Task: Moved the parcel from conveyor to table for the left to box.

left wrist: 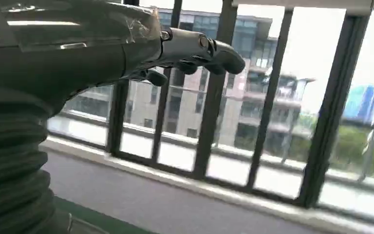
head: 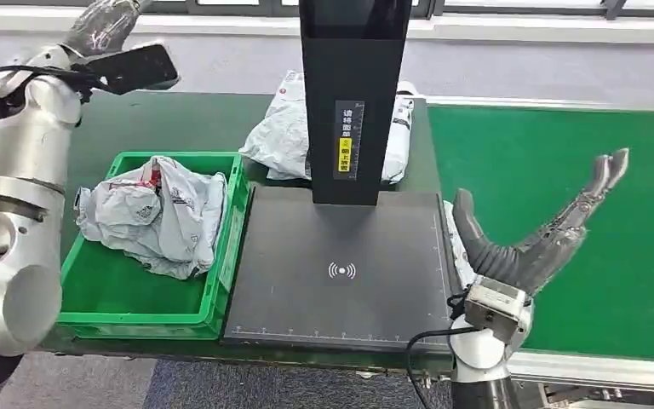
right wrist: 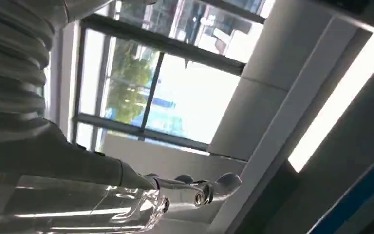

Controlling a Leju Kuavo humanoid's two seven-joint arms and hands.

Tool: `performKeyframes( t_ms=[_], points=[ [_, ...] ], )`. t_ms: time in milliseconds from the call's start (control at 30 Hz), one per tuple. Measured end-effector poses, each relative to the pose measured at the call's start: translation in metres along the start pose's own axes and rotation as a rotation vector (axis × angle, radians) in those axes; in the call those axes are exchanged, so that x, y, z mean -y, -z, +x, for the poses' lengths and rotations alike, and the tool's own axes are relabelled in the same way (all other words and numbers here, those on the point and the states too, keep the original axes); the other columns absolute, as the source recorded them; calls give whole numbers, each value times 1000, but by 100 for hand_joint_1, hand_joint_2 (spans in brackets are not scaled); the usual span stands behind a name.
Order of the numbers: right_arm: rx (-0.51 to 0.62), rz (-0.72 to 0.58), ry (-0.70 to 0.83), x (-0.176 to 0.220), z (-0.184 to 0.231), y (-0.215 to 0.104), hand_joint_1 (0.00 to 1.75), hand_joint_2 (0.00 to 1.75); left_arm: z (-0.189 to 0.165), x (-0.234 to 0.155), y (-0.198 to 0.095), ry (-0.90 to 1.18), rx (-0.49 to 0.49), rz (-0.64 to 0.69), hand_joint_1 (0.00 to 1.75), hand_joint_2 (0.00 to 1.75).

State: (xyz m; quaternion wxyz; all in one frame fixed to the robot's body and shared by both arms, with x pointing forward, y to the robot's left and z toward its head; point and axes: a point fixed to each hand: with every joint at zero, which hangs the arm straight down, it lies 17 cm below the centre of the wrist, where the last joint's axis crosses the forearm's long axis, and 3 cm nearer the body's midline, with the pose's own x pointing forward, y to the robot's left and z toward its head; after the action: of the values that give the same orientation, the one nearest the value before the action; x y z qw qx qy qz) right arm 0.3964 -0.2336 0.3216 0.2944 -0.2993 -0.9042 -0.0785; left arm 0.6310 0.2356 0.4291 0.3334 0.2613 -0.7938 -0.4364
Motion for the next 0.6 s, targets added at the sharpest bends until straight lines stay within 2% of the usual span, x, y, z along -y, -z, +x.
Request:
performKeyframes(
  t_ms=[133, 267, 433, 600],
  points=[
    [-9, 131, -235, -12, -48, -12, 0, 175, 43, -5, -21, -293, 85, 269, 0, 175],
    [-168, 263, -544, 1, -129, -34, 0, 175, 76, 10, -73, -556, 152, 474, 0, 175],
    [-430, 308, -739, 55, -212, -78, 0, 175, 113, 51, -127, -784, 211, 541, 0, 175],
    [-625, 332, -723, 88, -257, -123, 0, 175, 151, 89, -160, -953, 237, 549, 0, 175]
  ],
)
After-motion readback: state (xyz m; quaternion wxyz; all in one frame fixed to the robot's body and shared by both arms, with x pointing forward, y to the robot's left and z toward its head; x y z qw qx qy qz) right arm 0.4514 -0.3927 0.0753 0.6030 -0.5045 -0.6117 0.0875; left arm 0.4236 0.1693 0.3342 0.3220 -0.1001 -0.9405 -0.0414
